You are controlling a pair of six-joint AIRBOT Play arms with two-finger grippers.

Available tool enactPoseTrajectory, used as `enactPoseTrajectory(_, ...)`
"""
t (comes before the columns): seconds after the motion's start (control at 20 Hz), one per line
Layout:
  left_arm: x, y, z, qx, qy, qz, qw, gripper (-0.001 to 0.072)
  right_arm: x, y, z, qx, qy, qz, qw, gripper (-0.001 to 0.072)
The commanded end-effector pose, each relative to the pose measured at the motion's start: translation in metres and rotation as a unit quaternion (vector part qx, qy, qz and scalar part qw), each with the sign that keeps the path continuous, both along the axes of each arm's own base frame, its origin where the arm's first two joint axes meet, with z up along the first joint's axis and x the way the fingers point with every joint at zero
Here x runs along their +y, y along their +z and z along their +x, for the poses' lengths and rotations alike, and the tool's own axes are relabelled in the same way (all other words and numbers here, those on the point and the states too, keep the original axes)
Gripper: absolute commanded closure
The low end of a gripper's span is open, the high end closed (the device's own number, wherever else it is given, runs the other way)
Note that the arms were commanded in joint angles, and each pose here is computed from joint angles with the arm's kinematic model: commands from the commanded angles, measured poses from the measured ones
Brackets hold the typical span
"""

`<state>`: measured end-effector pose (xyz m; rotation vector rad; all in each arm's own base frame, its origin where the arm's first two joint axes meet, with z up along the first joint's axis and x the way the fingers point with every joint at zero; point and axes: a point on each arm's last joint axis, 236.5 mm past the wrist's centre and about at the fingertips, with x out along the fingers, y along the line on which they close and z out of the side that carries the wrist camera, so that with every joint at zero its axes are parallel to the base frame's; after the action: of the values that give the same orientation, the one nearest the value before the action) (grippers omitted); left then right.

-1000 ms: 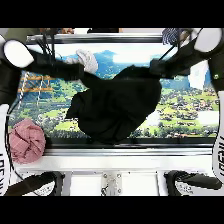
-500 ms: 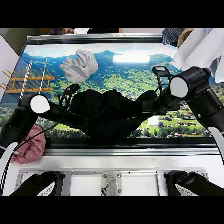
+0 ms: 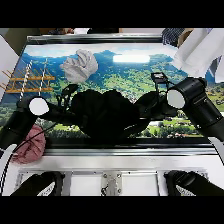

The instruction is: Fold the clothes and pants, and hang the long-sleeved shirts on hangers.

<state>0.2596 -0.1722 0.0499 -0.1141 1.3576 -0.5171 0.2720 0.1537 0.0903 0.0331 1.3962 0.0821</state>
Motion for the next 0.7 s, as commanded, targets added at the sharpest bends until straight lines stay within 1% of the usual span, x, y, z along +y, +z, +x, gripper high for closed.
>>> enactPoseTrajectory(0.0,0.013,0.027,0.035,-0.043,0.028,-0.007,0.999,0.0023,0.004,0.0,0.0,-0.002,0.0,0.005,1.0,0.0696)
enactPoseTrajectory(0.05,0.031,0.038,0.055,-0.068,0.049,0.006,0.996,0.0023,0.004,0.0,-0.001,-0.002,0.001,0.006,1.0,0.0697)
enactPoseTrajectory(0.1,0.054,0.044,0.074,-0.089,0.07,0.034,0.993,0.0023,0.005,0.0,-0.001,-0.001,0.002,0.007,1.0,0.0696)
enactPoseTrajectory(0.2,0.115,0.049,0.111,-0.122,0.112,0.121,0.979,0.0023,0.007,0.0,-0.002,0.001,0.003,0.01,1.0,0.0696)
enactPoseTrajectory(0.35,0.216,0.05,0.161,-0.154,0.161,0.265,0.938,0.0022,0.01,0.0,-0.004,0.001,0.01,0.01,1.0,0.0697)
enactPoseTrajectory(0.4,0.24,0.047,0.172,-0.156,0.172,0.292,0.928,0.0022,0.012,0.0,-0.006,0.003,0.013,0.011,1.0,0.0697)
enactPoseTrajectory(0.45,0.259,0.04,0.184,-0.155,0.183,0.306,0.922,0.0022,0.013,0.0,-0.007,0.004,0.014,0.012,1.0,0.0696)
enactPoseTrajectory(0.65,0.302,-0.011,0.216,-0.14,0.208,0.311,0.917,0.0022,0.017,-0.001,-0.009,0.007,0.018,0.014,1.0,0.0696)
